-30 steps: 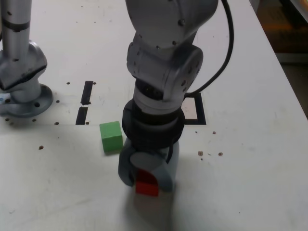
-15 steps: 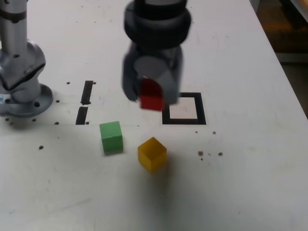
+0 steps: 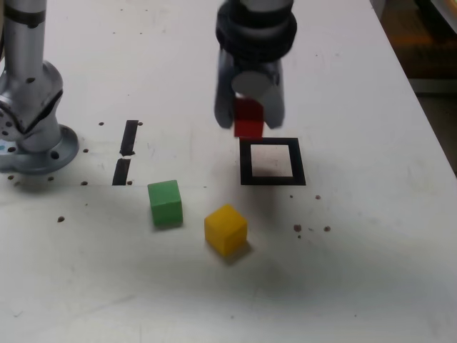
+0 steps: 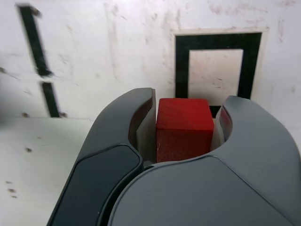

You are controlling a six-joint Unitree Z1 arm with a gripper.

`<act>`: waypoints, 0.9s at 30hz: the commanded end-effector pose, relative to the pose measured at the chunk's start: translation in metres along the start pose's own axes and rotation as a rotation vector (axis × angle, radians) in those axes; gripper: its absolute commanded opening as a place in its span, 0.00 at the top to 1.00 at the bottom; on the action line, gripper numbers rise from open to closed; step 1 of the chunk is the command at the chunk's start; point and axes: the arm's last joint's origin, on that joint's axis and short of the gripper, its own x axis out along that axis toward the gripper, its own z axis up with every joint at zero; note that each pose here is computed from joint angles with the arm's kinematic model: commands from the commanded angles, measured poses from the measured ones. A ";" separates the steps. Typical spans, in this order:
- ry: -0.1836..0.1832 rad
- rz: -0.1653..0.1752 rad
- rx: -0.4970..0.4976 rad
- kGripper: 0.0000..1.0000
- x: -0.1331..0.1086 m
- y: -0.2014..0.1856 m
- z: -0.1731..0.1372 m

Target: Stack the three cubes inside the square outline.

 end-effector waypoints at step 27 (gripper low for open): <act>-0.004 -0.040 -0.140 0.83 0.063 0.010 0.032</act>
